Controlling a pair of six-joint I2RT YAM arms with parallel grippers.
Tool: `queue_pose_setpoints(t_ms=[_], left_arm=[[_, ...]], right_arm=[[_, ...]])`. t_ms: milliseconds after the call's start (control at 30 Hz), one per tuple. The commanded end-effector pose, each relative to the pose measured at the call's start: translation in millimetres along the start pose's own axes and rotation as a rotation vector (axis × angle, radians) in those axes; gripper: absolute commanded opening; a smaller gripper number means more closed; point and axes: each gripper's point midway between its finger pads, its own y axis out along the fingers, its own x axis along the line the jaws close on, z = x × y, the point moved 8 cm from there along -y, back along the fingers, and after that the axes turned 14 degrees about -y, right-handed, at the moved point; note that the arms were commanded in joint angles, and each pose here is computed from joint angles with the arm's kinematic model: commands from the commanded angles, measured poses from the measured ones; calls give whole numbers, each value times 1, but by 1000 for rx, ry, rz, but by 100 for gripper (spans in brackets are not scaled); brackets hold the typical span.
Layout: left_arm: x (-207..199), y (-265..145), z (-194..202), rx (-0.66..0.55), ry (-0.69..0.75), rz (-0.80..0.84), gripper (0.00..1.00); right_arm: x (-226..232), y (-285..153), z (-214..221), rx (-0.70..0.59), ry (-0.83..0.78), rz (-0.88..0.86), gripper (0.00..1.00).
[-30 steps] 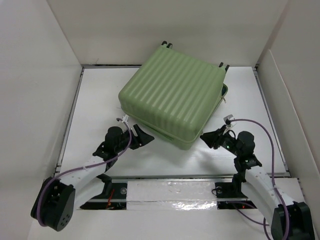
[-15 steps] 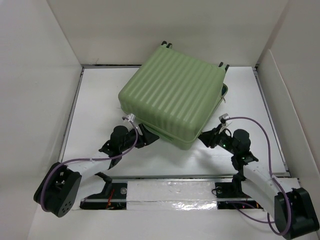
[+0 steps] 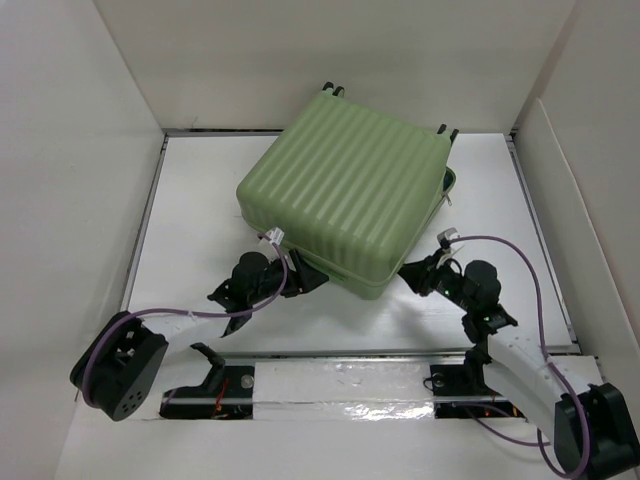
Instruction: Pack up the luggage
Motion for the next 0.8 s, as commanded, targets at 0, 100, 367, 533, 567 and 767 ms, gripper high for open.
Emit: queue_pose_setpoints(t_ms=[0, 100, 367, 533, 567, 767], left_arm=[[-13, 3, -7, -31, 34, 62, 58], [-10, 2, -6, -30, 35, 54, 57], [-9, 2, -5, -28, 40, 60, 56], [-12, 3, -4, -15, 42, 82, 56], [-12, 3, -4, -8, 44, 85, 56], [-31, 9, 19, 26, 88, 140, 51]], right_arm=[[-7, 3, -48, -192, -110, 74, 28], [-7, 2, -48, -215, -115, 78, 27], [-8, 7, -47, -190, -106, 63, 23], [-5, 10, -40, -165, -87, 32, 23], [-5, 10, -39, -163, -84, 32, 22], [-5, 11, -39, -166, -77, 28, 7]])
